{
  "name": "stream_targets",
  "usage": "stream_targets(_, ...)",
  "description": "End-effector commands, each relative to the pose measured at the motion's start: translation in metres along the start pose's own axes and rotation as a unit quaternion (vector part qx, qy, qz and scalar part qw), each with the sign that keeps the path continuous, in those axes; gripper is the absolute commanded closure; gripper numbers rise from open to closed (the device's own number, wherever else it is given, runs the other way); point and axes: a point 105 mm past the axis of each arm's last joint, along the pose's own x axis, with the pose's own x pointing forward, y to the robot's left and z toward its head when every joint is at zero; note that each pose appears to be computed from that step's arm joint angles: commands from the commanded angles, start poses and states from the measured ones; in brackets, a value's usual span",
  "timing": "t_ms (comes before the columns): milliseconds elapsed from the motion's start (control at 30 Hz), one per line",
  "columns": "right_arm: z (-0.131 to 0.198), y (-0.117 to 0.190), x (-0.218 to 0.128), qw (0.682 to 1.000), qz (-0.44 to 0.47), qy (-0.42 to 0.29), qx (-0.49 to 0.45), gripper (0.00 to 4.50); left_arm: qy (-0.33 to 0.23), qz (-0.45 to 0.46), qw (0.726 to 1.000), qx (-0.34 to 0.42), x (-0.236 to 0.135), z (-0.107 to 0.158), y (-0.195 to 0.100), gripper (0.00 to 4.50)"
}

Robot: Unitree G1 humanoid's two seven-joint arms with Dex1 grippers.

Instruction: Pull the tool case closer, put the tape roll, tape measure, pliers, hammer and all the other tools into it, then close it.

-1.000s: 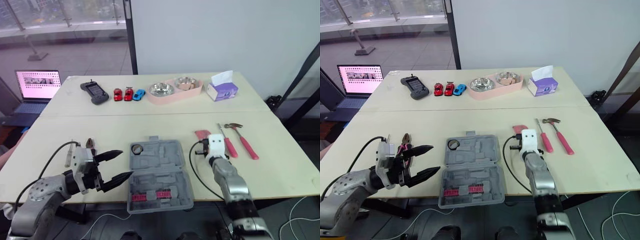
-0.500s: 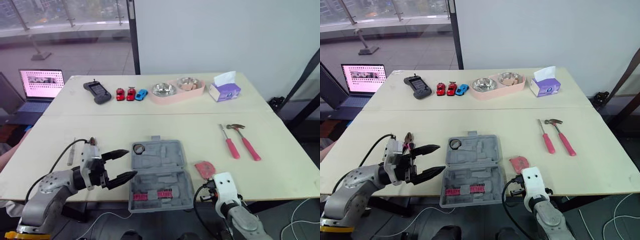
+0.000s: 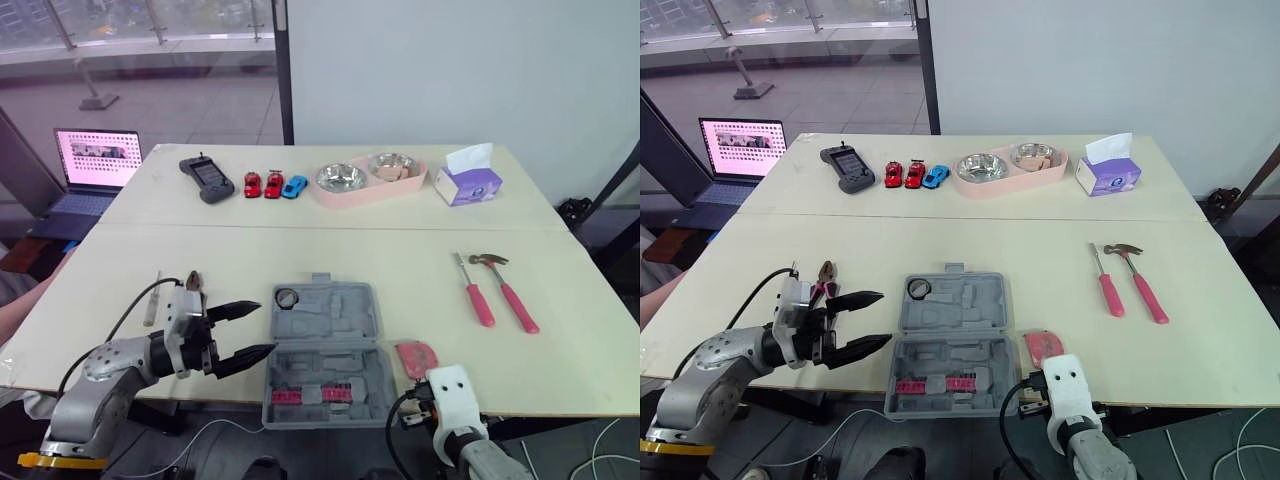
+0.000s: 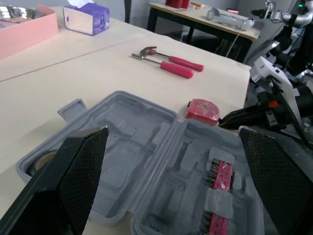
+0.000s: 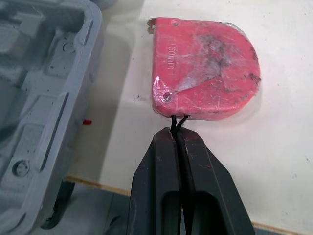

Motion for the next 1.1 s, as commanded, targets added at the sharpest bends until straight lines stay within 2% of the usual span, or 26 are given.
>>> stream_targets(33,-0.004,0.003,-0.008,1.000,0.001,0.008,0.009,4.44,-0.007,-0.009,1.000,0.019,0.001,0.005,-0.003,0.00)
stream_targets(300,-0.009,0.010,-0.005,0.999,0.019,0.022,0.015,4.44,-0.001,-0.014,1.000,0.022,-0.001,0.002,-0.005,0.00)
stream_targets(433,-0.008,0.011,-0.005,0.999,0.023,0.022,0.015,3.17,-0.001,-0.012,1.000,0.023,-0.001,0.001,-0.004,0.00)
stream_targets(600,-0.001,-0.006,-0.016,1.000,0.025,0.014,-0.002,0.54,-0.003,-0.011,1.000,0.022,-0.002,0.000,-0.005,0.00)
stream_targets(633,0.002,-0.009,-0.018,0.999,0.029,0.011,-0.010,0.15,-0.003,-0.011,1.000,0.022,-0.001,0.000,-0.005,0.00)
stream_targets(767,0.028,-0.020,-0.023,0.993,0.091,-0.027,-0.066,0.06,-0.005,-0.011,1.000,0.022,0.000,0.000,-0.005,0.00)
stream_targets(900,0.058,-0.031,-0.018,0.970,0.180,-0.064,-0.149,0.06,-0.005,-0.011,1.000,0.021,0.001,-0.002,-0.004,0.00)
stream_targets(933,0.065,-0.034,-0.015,0.958,0.216,-0.068,-0.178,0.06,-0.005,-0.013,1.000,0.021,0.001,-0.002,-0.005,0.00)
stream_targets(1000,0.076,-0.037,-0.010,0.908,0.307,-0.065,-0.279,0.06,-0.003,-0.019,1.000,0.024,0.002,-0.002,-0.005,0.00)
stream_targets(1100,0.079,-0.039,-0.001,0.853,0.382,-0.051,-0.351,0.06,-0.002,-0.019,0.999,0.026,0.002,-0.002,-0.003,0.00)
